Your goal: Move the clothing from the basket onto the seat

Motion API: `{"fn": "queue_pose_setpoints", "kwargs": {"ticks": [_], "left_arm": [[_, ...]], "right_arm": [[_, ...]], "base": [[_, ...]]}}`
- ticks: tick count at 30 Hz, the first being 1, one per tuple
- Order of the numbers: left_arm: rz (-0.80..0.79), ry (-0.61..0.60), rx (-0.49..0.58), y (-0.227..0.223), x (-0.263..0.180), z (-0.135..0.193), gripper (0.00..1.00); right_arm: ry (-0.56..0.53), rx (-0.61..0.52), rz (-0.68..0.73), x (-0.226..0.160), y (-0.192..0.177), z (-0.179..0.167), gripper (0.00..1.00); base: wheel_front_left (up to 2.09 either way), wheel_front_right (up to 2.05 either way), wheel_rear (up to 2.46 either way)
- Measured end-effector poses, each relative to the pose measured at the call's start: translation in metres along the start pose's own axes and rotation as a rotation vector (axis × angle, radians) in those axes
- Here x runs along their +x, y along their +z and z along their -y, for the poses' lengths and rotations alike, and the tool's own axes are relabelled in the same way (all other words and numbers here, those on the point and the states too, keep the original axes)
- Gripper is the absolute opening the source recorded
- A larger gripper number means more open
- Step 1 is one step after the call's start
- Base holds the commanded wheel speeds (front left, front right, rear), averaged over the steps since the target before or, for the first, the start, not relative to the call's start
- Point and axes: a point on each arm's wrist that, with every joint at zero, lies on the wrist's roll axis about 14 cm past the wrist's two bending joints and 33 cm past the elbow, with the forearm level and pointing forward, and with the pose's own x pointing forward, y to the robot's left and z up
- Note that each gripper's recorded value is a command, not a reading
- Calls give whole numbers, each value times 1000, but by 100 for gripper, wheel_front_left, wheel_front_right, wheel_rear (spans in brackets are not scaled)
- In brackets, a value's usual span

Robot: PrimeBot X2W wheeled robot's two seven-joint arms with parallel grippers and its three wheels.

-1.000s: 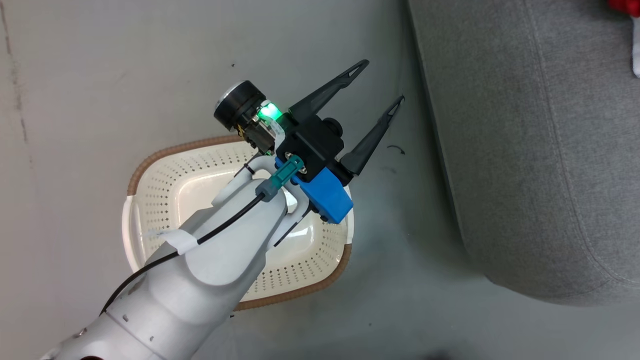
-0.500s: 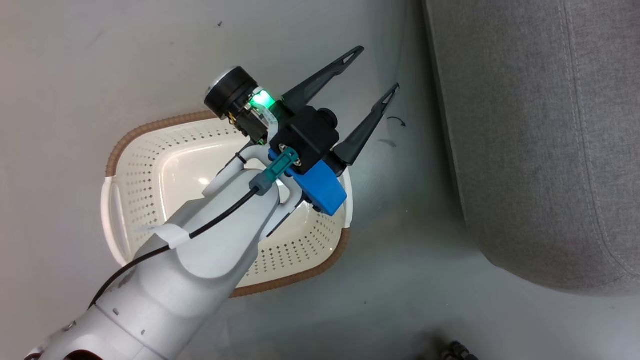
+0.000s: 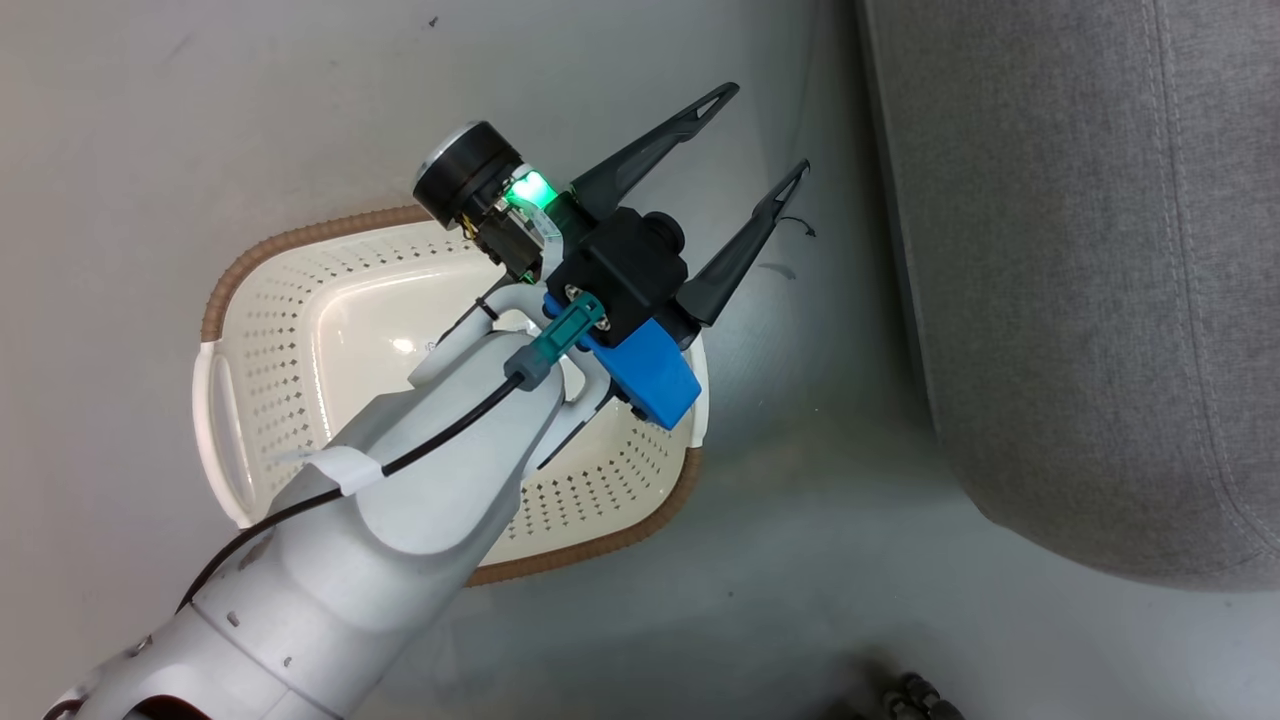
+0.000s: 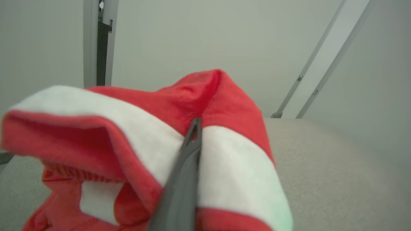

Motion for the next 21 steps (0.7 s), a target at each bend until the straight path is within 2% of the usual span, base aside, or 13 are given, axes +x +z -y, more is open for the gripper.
{"fn": "queue_pose_setpoints", "kwargs": {"ticks": [4, 10, 11, 12, 13, 21], "left_arm": [[1, 5, 0, 1, -1, -1, 100], [4, 8, 3, 3, -2, -1, 100], [5, 8, 4, 4, -2, -1, 100], [6, 10, 5, 6, -3, -1, 100], [8, 10, 8, 8, -3, -1, 100], [38, 22, 33, 35, -8, 7, 100]], "right_arm": [[0, 4, -85, -9, -28, -1, 0], [6, 18, -123, -12, -39, -4, 0], [6, 21, -117, -12, -37, -4, 22], [6, 22, -111, -12, -34, -3, 95], [5, 26, -104, -12, -31, -2, 100], [5, 63, -91, -43, -21, 4, 100]], "base": [[0, 0, 0], [0, 0, 0], [0, 0, 0], [0, 0, 0], [0, 0, 0], [0, 0, 0]]}}
